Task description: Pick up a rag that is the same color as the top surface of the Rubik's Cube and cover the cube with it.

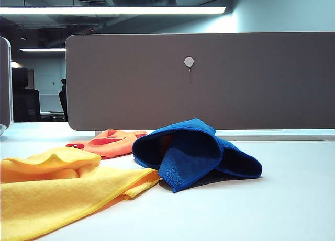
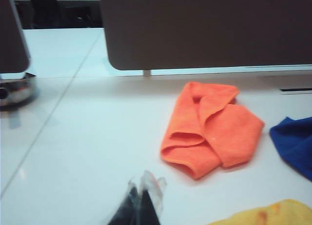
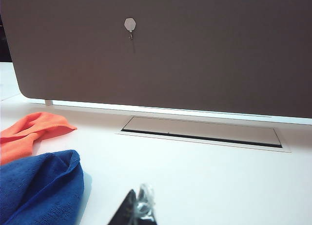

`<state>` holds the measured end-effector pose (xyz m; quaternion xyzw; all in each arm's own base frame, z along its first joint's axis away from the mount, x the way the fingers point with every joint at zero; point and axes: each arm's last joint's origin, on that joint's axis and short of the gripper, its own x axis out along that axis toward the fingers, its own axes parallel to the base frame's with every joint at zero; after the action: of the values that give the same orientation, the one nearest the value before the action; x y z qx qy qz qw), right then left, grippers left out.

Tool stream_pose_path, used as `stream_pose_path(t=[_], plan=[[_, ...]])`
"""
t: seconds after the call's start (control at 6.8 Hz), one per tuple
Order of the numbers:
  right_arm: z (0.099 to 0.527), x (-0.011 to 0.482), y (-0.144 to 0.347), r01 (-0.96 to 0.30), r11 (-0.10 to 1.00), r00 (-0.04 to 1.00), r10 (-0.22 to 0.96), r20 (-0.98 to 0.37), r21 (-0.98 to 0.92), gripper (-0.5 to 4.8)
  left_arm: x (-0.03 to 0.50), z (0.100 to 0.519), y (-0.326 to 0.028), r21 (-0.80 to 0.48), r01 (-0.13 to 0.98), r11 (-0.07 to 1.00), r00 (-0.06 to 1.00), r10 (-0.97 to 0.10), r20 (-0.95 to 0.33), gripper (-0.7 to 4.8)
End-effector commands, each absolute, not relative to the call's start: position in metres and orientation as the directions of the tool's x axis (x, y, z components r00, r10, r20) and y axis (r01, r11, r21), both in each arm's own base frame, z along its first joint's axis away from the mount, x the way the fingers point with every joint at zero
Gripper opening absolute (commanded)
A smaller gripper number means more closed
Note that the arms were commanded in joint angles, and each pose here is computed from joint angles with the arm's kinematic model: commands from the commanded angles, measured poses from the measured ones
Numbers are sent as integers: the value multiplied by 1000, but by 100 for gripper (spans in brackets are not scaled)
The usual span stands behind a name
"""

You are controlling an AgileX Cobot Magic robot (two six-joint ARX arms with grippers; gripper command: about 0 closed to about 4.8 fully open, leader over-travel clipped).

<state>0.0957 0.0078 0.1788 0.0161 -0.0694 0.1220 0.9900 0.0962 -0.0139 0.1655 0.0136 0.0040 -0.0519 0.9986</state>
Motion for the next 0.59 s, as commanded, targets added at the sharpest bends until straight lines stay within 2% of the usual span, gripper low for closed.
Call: stream_pose_path(t=[0.15,0.59], plan=[[180,95,8,-247,969,958,242,156,15,-5,96,168,-13,133,67,989,997,-70,13,-6],[180,95,8,-247,969,958,242,155,16,-5,96,168,-13,134,71,988,997,-74,15,-6]])
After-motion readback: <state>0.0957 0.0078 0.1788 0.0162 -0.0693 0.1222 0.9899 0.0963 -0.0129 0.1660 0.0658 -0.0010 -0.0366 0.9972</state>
